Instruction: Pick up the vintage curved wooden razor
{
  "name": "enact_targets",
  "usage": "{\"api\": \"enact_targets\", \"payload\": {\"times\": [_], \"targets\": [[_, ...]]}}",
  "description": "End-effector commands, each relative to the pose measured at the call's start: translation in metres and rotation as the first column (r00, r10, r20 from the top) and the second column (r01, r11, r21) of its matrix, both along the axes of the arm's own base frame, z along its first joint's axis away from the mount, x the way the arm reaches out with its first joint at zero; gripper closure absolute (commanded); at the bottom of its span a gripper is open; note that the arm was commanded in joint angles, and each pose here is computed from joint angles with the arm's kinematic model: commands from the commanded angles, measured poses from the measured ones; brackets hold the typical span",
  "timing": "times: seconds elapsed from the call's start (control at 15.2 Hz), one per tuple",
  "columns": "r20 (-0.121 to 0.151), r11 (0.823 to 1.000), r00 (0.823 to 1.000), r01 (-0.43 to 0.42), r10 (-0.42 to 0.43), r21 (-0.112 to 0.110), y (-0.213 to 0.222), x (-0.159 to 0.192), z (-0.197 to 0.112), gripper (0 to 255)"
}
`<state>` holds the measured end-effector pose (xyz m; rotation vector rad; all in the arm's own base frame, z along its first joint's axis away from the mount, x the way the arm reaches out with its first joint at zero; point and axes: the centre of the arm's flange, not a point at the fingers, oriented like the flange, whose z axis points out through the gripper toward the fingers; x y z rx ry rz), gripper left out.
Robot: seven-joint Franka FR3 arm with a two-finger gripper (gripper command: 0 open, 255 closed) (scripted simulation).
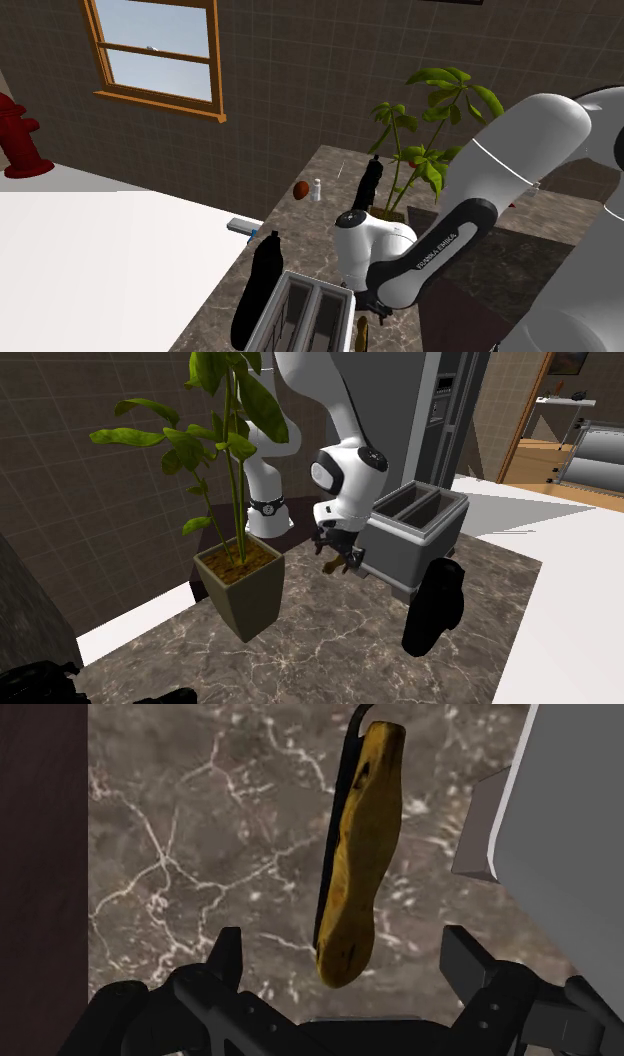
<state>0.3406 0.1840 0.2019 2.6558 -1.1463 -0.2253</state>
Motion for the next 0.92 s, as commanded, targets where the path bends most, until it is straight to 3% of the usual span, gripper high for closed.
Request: {"api": "enact_targets", "payload": {"times": [0.0,0.13,0.2,0.86], "targets": [[0.001,1.000,1.000,0.000,0.000,0.000,-0.0002,0.0003,-0.0133,0],[0.001,1.000,1.000,0.000,0.000,0.000,-0.0002,0.0003,-0.0133,0],[0.001,1.000,1.000,0.000,0.000,0.000,-0.0004,0.0002,-0.0126,255],[0.001,1.000,1.000,0.000,0.000,0.000,-0.0002,0.0003,-0.0080,255]]}}
